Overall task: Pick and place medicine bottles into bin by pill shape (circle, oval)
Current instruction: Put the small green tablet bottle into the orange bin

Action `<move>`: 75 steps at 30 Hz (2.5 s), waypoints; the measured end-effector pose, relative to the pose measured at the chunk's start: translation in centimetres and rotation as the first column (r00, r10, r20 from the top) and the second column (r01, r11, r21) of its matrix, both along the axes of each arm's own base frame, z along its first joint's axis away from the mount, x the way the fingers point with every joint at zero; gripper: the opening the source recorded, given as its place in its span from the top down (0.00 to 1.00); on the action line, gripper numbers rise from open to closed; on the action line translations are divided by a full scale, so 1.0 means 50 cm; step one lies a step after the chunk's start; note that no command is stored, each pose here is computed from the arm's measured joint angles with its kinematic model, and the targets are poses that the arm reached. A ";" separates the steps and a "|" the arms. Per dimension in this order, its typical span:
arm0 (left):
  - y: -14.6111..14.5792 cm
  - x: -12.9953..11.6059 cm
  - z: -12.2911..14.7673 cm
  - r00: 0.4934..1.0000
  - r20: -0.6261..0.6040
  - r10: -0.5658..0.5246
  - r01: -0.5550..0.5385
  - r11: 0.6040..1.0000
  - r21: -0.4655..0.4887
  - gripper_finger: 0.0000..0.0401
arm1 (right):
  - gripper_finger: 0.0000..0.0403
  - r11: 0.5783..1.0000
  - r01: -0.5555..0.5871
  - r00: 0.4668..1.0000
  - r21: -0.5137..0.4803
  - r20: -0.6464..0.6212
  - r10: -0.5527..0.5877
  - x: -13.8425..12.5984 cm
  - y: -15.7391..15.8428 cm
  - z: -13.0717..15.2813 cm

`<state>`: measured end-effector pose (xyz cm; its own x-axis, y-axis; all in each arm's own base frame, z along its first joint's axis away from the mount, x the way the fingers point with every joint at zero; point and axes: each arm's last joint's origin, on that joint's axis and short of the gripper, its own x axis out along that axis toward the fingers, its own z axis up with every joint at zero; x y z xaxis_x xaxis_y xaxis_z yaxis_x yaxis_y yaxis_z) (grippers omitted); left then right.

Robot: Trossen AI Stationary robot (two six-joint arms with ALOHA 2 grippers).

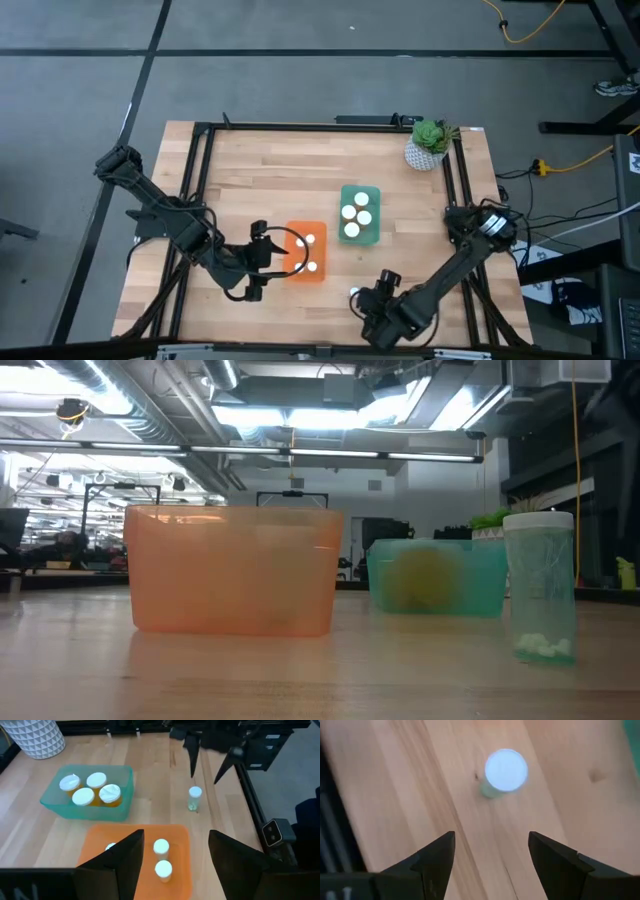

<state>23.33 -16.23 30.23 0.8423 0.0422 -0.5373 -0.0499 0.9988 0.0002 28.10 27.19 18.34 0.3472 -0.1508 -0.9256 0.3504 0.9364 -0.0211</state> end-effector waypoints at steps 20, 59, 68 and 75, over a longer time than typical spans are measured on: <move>-0.002 -0.001 -0.001 1.000 -0.007 -0.025 0.025 1.000 0.008 0.47 | 0.38 0.994 0.108 0.991 -0.024 0.080 -0.106 0.070 -0.049 -0.026; -0.003 -0.001 -0.001 0.999 -0.010 -0.031 0.031 1.000 0.005 0.46 | 0.70 0.961 -0.092 0.972 -0.259 0.188 0.144 0.210 -0.162 0.144; -0.003 -0.001 -0.001 0.999 -0.010 -0.031 0.031 1.000 0.005 0.47 | 0.70 0.983 -0.101 0.974 -0.156 0.184 0.129 0.247 -0.228 0.079; -0.003 -0.001 -0.001 0.999 -0.010 -0.031 0.031 1.000 0.006 0.46 | 0.70 0.986 -0.078 0.975 -0.144 0.197 0.106 0.250 -0.254 0.027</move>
<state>23.27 -16.38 30.19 0.8379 0.0196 -0.5454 -0.0193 0.9998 0.0063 40.60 14.51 19.68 0.5440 -0.2281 -0.8075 0.2729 0.9581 -0.0868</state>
